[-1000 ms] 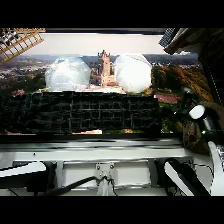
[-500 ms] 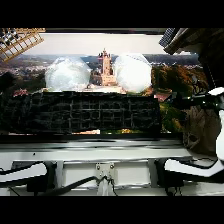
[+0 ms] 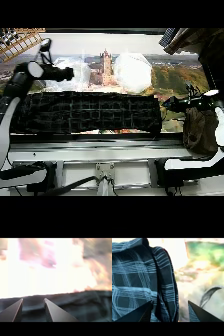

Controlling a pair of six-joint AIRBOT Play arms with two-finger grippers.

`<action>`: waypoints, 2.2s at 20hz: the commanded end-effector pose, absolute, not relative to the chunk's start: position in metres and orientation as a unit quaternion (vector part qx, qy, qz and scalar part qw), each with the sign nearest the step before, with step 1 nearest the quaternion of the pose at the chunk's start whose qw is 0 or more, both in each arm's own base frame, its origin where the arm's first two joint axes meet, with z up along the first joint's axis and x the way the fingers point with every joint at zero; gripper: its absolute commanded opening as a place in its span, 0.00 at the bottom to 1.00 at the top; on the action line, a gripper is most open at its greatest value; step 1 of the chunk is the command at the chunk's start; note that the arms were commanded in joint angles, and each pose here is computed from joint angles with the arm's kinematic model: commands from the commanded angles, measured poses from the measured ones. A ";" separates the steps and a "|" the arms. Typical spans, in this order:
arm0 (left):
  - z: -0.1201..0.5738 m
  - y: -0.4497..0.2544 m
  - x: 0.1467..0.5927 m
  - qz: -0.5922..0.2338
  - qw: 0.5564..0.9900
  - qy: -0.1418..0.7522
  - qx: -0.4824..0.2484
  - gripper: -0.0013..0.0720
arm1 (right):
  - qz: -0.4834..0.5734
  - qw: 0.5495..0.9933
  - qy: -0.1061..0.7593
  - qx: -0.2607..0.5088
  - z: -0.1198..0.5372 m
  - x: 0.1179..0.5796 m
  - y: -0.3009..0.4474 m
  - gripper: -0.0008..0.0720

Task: Fold the clothes and pants, and hang the long-sleeved shirts on hangers.

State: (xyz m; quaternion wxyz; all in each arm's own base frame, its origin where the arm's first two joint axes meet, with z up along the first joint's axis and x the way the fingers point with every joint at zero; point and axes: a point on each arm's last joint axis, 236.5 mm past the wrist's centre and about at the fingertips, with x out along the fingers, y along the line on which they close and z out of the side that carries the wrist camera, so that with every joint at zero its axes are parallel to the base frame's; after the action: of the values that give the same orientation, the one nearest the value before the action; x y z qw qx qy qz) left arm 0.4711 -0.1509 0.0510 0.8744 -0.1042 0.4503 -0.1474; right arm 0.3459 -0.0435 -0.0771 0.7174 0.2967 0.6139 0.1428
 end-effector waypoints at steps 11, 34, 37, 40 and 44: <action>0.053 -0.214 0.448 -0.208 0.864 0.453 -0.077 0.42 | 0.182 0.657 0.667 0.301 -0.109 0.311 -0.002 0.73; -0.054 -0.388 0.312 -0.315 0.758 0.551 -0.148 0.03 | 0.007 0.675 0.664 0.322 0.034 0.306 -0.078 0.03; -0.060 -0.442 0.284 -0.356 0.733 0.559 -0.152 0.03 | -0.046 0.696 0.653 0.296 0.069 0.303 -0.110 0.03; -0.059 -0.493 0.262 -0.394 0.711 0.561 -0.155 0.03 | -0.075 0.714 0.639 0.276 0.101 0.305 -0.126 0.03; -0.061 -0.537 0.255 -0.411 0.695 0.562 -0.181 0.03 | -0.087 0.720 0.633 0.272 0.129 0.302 -0.127 0.03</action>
State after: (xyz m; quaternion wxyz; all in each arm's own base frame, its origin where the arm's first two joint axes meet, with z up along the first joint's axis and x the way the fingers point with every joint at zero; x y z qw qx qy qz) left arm 0.2659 -0.5027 -0.0597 0.7110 -0.1570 0.5589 -0.3967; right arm 0.3093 -0.1213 0.1083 0.7202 0.2751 0.6337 -0.0636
